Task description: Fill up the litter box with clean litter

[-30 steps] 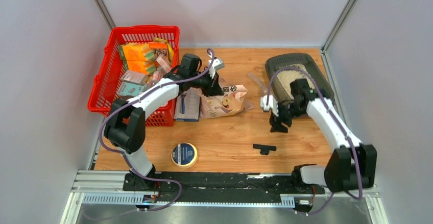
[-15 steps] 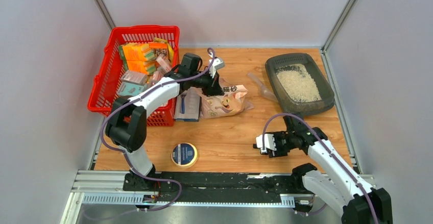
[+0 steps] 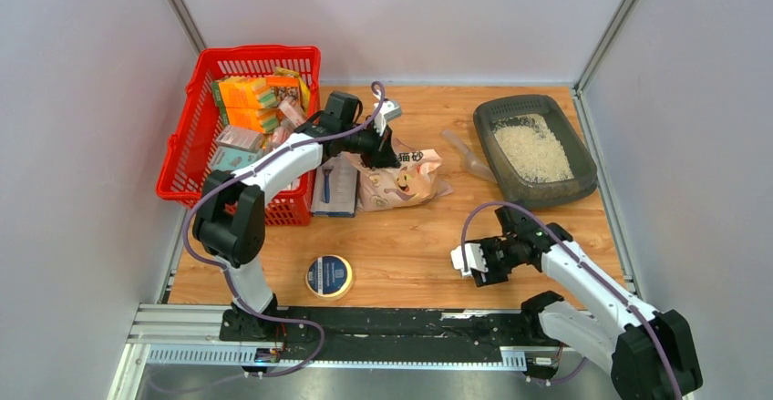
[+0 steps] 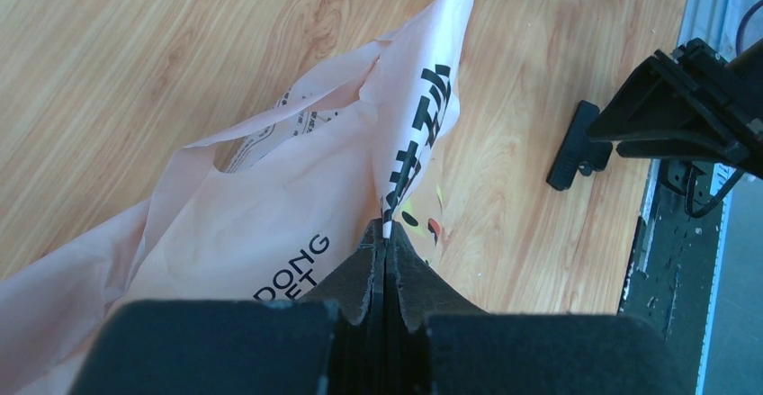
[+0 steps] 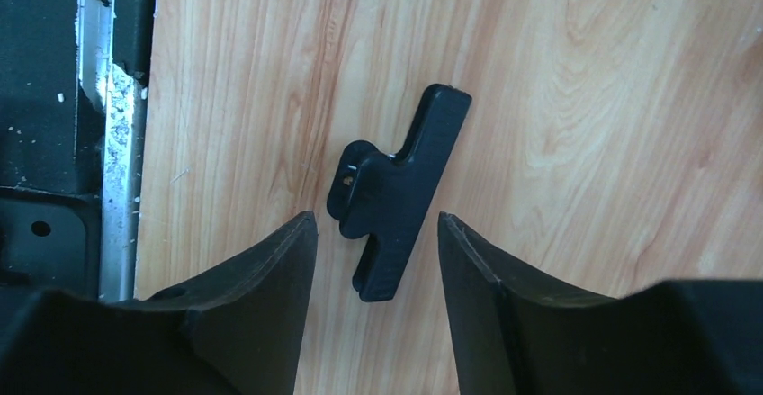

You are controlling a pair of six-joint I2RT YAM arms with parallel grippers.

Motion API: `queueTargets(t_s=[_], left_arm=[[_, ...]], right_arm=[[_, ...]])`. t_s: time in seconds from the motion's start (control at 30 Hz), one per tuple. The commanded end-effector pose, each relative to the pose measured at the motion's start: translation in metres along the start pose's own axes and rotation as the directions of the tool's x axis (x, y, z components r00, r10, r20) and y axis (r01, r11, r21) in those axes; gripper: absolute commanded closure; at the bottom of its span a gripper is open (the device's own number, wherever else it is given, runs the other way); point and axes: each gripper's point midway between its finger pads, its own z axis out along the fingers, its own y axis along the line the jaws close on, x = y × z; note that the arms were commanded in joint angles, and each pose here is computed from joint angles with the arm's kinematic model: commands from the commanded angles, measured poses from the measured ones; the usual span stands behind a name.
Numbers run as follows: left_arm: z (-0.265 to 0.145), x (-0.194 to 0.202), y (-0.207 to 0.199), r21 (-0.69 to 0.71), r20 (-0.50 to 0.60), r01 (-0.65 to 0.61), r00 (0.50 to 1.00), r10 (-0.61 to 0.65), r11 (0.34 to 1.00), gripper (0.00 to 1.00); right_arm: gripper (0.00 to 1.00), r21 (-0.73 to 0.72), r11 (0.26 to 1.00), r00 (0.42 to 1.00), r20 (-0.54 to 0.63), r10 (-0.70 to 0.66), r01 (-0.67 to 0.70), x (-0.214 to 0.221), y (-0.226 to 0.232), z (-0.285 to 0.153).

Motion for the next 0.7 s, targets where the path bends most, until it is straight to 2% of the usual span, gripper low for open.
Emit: queueTargets(t_s=[0.0,0.03,0.2,0.47,0.6,0.67], left_arm=[[-0.007,-0.011,0.01,-0.033,0.013,0.001,1.0,-0.001,0.999,1.0],[-0.006,-0.009,0.011,-0.036,0.009,0.004,1.0,-0.004,0.999,1.0],[-0.008,-0.006,0.009,-0.035,0.0,0.01,1.0,-0.01,0.999,1.0],[-0.006,-0.003,0.008,-0.022,-0.011,0.013,1.0,-0.013,1.0,1.0],[-0.007,-0.004,0.006,-0.02,-0.014,0.011,1.0,-0.012,1.0,1.0],[-0.008,-0.004,0.005,-0.014,-0.014,0.005,1.0,-0.005,1.0,1.0]], right_arm=[[0.46,-0.005,0.999,0.999,-0.019,-0.038,0.038,0.004,-0.002,0.011],[0.48,0.005,0.999,0.999,-0.03,-0.036,0.036,0.008,-0.004,0.015],[0.69,0.064,0.998,0.999,-0.048,-0.011,0.014,0.01,-0.018,0.019],[0.94,0.083,0.996,0.999,-0.044,0.025,-0.021,-0.004,-0.026,-0.002],[1.0,0.162,0.984,0.997,-0.021,0.079,-0.075,-0.02,-0.047,-0.022],[1.0,0.184,0.97,0.987,0.01,0.161,-0.16,-0.03,-0.057,-0.031]])
